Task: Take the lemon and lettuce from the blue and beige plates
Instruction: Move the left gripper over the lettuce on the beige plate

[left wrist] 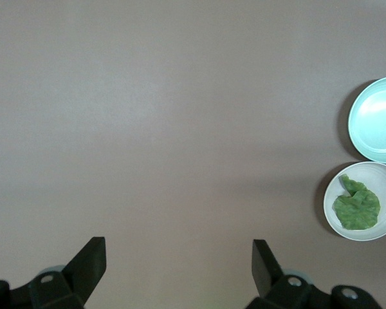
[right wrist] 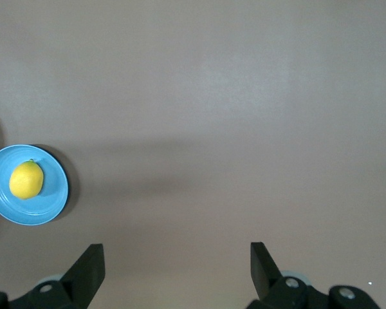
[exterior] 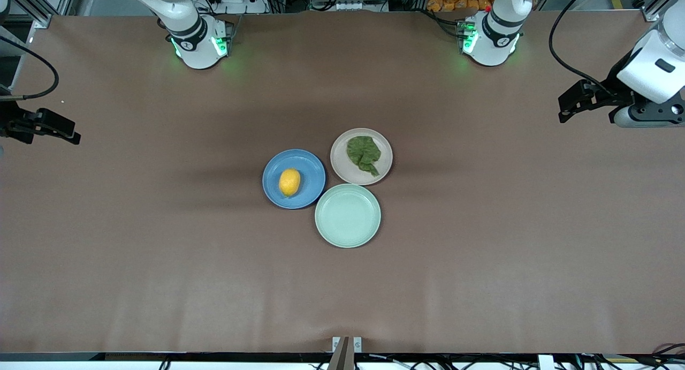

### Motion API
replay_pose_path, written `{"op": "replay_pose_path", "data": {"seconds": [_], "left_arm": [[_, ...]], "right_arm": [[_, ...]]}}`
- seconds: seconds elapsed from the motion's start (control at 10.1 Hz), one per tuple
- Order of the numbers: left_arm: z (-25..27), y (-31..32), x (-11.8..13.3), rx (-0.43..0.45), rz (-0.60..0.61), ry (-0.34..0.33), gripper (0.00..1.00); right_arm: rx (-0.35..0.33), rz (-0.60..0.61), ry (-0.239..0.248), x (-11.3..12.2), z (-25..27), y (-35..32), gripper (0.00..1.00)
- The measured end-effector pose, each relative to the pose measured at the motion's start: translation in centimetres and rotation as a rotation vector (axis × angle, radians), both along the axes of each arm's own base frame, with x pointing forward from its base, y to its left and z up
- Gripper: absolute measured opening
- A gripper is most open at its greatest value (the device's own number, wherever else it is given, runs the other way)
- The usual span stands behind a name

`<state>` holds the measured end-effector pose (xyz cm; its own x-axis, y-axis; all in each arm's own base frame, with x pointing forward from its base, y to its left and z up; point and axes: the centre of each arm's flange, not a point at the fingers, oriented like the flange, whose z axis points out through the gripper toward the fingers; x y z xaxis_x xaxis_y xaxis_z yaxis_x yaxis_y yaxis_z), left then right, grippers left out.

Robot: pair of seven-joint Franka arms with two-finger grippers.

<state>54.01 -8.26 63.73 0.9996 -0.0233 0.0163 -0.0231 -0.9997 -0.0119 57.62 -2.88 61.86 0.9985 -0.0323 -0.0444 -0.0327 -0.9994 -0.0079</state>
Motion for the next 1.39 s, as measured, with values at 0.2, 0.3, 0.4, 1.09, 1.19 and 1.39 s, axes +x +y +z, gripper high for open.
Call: {"op": "replay_pose_path", "data": {"seconds": [0.2,0.3,0.4,1.09,1.19,1.39], "left_arm": [[0.0,0.0,0.0,0.0,0.0,0.0,1.0],[0.0,-0.1,0.0,0.0,-0.001,0.0,1.0],[-0.1,-0.3,0.0,0.0,-0.005,0.002,1.0],[-2.2,-1.6,0.9,-0.014,-0.024,0.043,1.0],[-2.5,-2.4,1.0,-0.014,-0.038,0.047,1.0],[-3.3,-3.4,1.4,-0.014,-0.053,0.051,1.0]], "right_arm": [[0.0,0.0,0.0,0.0,0.0,0.0,1.0],[0.0,0.0,0.0,0.0,0.0,0.0,1.0],[0.0,0.0,0.0,0.0,0.0,0.0,1.0],[0.0,0.0,0.0,0.0,0.0,0.0,1.0],[0.0,0.0,0.001,0.0,0.0,0.0,1.0],[0.0,0.0,0.001,0.0,0.0,0.0,1.0]]}}
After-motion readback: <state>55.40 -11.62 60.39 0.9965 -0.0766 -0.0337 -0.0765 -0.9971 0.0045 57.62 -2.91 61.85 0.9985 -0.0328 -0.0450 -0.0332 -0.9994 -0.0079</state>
